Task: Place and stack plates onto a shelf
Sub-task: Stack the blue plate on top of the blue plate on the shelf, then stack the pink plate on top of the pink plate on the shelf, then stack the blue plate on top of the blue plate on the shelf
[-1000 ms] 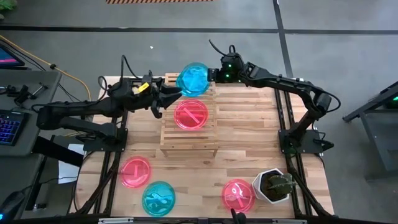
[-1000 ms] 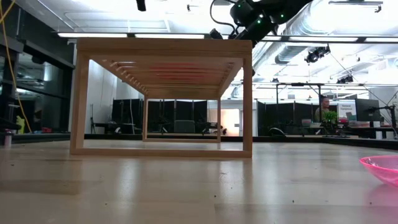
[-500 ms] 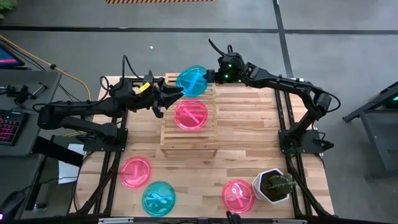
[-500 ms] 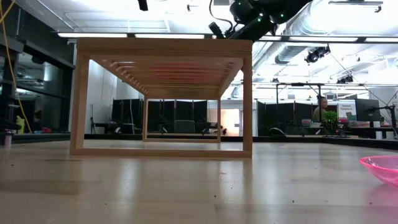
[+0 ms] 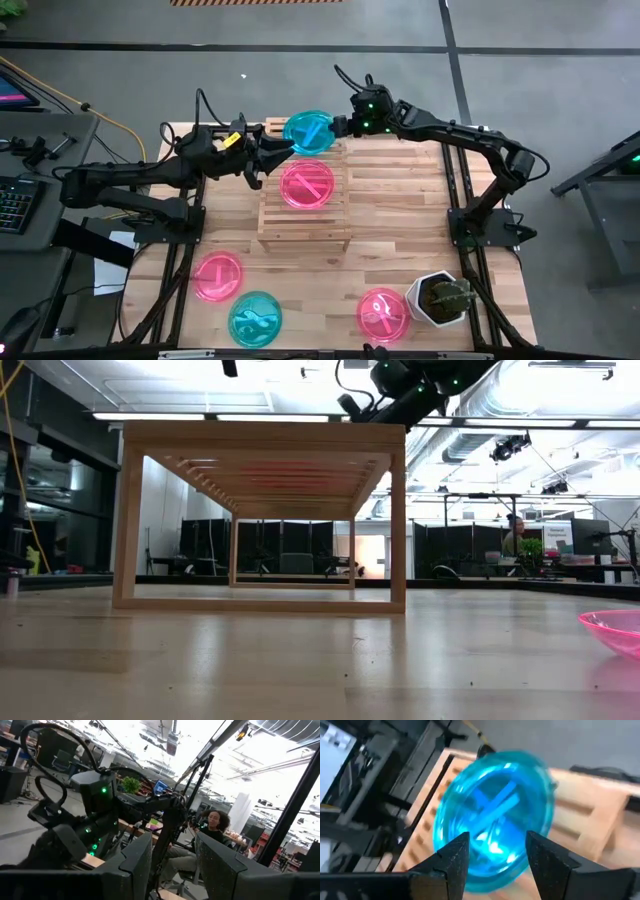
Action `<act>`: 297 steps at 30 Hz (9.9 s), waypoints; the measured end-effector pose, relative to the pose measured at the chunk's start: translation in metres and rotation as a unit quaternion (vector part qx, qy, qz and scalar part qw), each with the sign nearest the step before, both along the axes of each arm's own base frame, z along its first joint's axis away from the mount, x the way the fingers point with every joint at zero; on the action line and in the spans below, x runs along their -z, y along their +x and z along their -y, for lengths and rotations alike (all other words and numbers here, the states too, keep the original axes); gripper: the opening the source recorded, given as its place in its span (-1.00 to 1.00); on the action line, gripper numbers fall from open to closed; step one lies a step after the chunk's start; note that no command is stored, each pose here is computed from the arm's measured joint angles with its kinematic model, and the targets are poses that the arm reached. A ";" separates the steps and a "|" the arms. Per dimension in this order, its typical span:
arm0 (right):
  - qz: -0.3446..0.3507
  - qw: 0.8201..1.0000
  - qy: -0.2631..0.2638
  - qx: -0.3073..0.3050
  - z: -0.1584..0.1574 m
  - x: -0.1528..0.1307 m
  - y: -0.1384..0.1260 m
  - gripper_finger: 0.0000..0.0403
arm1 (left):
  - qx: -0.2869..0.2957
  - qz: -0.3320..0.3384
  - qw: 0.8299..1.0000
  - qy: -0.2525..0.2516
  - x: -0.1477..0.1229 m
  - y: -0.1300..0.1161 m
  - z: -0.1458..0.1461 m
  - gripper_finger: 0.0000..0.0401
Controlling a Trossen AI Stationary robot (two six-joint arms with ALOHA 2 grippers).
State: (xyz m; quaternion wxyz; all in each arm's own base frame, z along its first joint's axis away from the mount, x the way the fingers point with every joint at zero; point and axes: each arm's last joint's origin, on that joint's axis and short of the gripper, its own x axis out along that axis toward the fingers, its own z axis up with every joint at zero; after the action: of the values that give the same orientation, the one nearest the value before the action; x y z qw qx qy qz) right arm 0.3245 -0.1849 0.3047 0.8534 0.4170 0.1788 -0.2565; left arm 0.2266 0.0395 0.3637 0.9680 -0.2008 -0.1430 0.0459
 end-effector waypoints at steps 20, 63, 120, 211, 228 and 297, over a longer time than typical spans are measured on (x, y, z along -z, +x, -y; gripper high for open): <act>-0.029 0.999 -0.018 0.014 -0.014 0.003 0.006 -0.12 | 0.011 -0.005 1.000 0.004 0.001 0.000 0.001 -0.30; -0.059 0.986 -0.052 0.148 -0.004 0.018 0.012 -0.88 | 0.006 -0.005 1.000 0.010 0.001 0.000 0.000 -0.30; -0.151 0.972 -0.178 -0.035 -0.104 -0.083 -0.108 -1.00 | 0.259 -0.703 0.652 0.112 0.191 -0.089 0.116 -0.37; -0.193 0.959 -0.196 -0.069 -0.102 -0.071 -0.094 -1.00 | -0.027 -0.485 0.874 -0.006 -0.025 0.009 -0.006 -1.00; -0.188 0.962 -0.186 -0.060 -0.102 -0.071 -0.094 -1.00 | -0.052 -0.525 0.841 -0.121 0.003 0.024 -0.058 -1.00; -0.172 0.972 -0.155 -0.048 -0.103 -0.071 -0.094 -1.00 | 0.264 -0.508 0.810 -0.125 0.039 -0.059 0.123 -0.24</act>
State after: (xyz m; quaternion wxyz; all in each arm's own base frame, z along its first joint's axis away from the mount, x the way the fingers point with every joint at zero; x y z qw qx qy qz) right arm 0.2309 -0.0823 0.3753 0.8753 0.2204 0.3014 -0.3074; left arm 0.1673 -0.0832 0.3247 0.8441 -0.2986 0.4343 -0.0988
